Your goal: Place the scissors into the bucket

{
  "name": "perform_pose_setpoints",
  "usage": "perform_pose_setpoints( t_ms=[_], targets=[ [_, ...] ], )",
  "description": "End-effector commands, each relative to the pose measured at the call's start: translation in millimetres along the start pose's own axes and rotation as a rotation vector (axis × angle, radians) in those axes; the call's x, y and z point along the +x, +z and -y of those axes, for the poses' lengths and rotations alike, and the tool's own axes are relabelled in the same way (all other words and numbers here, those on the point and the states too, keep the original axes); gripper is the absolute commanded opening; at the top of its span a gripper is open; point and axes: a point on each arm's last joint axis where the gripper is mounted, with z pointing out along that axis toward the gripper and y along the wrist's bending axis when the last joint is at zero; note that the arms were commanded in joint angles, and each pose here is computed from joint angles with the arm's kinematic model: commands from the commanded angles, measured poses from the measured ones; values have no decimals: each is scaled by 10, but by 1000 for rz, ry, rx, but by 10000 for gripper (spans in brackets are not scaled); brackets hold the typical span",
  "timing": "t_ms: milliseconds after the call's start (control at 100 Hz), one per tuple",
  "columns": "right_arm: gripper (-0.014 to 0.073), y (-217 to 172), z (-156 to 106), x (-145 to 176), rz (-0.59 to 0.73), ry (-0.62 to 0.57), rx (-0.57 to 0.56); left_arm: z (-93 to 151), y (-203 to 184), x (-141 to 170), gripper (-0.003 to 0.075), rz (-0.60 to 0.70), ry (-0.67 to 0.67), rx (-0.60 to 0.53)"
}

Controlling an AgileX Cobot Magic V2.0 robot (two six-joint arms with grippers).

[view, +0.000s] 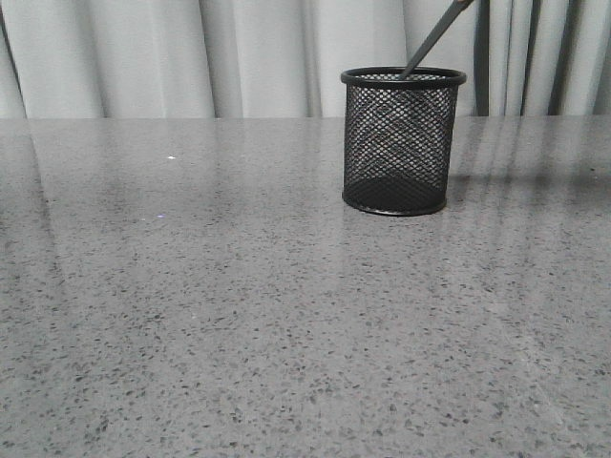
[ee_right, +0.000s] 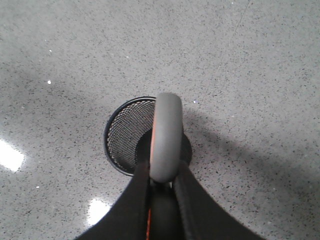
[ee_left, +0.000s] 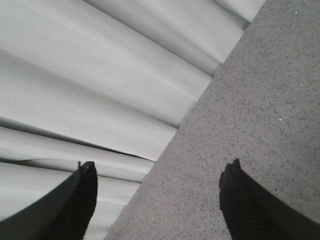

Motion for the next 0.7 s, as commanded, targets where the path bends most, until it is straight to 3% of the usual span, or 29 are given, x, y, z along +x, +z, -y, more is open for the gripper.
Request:
perform_pose_setpoints(
  t_ms=[0,390,690],
  targets=[
    [-45,-82,-26,-152,75,-11,2,-111,-169,-31,472,76,-29,-76],
    [-45,423,-14,-294,-95,-86,-34,-106,-169,-35,472,80,-32,-70],
    [-21,554,-28,-334,-173,-99,-76,-106,-169,-35,472,80,-32,-70]
  ],
)
